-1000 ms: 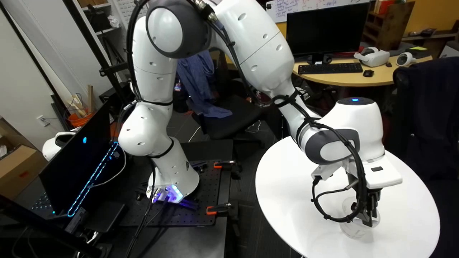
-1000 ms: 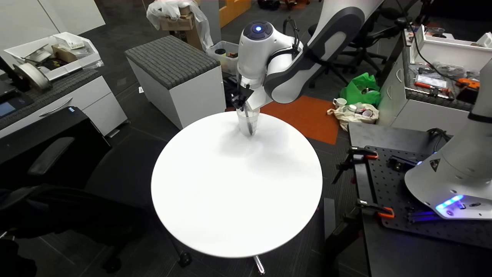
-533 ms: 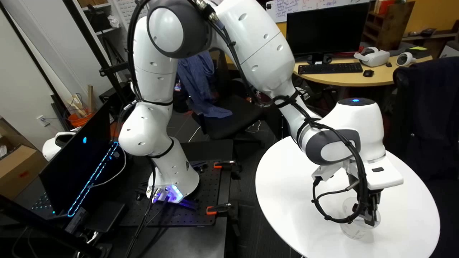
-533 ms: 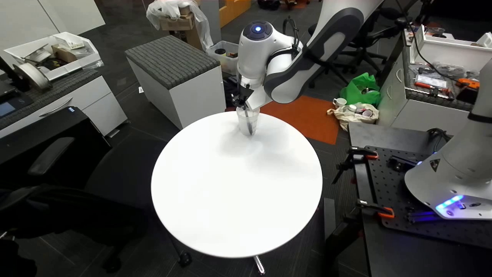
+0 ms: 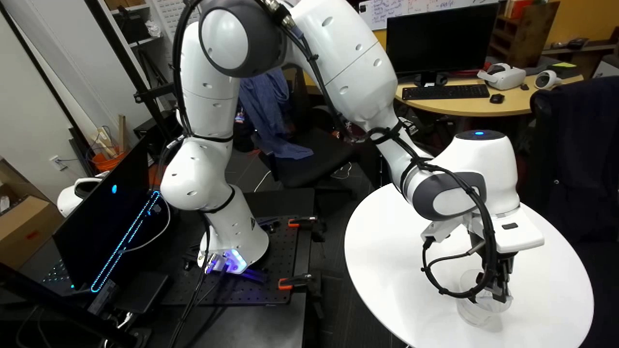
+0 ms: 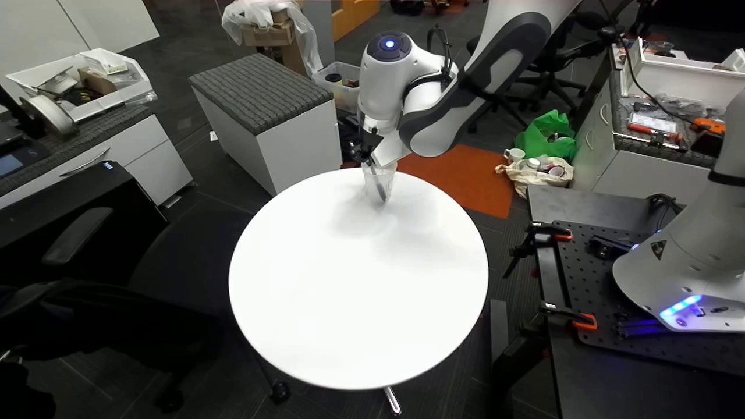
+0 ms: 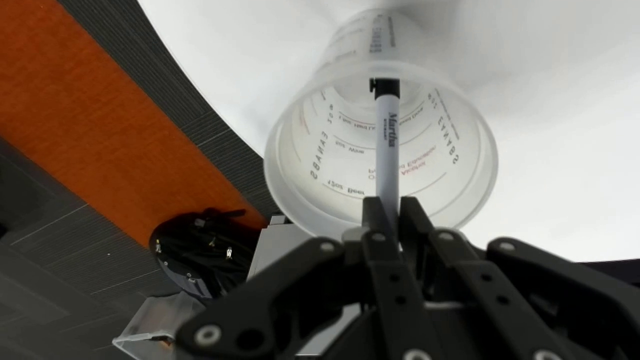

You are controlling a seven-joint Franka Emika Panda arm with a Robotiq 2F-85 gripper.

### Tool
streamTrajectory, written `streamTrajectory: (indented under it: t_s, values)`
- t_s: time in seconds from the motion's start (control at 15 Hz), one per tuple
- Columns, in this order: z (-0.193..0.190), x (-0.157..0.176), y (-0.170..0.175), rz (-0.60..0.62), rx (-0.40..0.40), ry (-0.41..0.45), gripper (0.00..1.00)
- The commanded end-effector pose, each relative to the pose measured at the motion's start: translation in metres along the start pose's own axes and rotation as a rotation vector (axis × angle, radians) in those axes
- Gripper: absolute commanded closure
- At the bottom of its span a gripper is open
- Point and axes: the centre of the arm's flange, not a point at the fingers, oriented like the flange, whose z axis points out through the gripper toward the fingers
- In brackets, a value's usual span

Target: Put the marker on the table

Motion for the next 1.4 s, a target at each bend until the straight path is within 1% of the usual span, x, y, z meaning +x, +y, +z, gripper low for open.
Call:
streamTrajectory:
  t_s: [0.0,0.33,0.73,1.0,1.33]
  values:
    - [-0.012,0.002,0.001,-0.025,-0.024,0.007,0.97]
    - [-0.027,-0.001,0.014,-0.04,-0.062,0.046,0.97]
    - [-0.058,-0.014,0.027,-0.111,-0.055,0.081,0.97]
    - [-0.082,-0.022,0.032,-0.155,-0.041,0.139,0.97]
    - [-0.108,-0.027,0.033,-0.181,0.004,0.258,0.97]
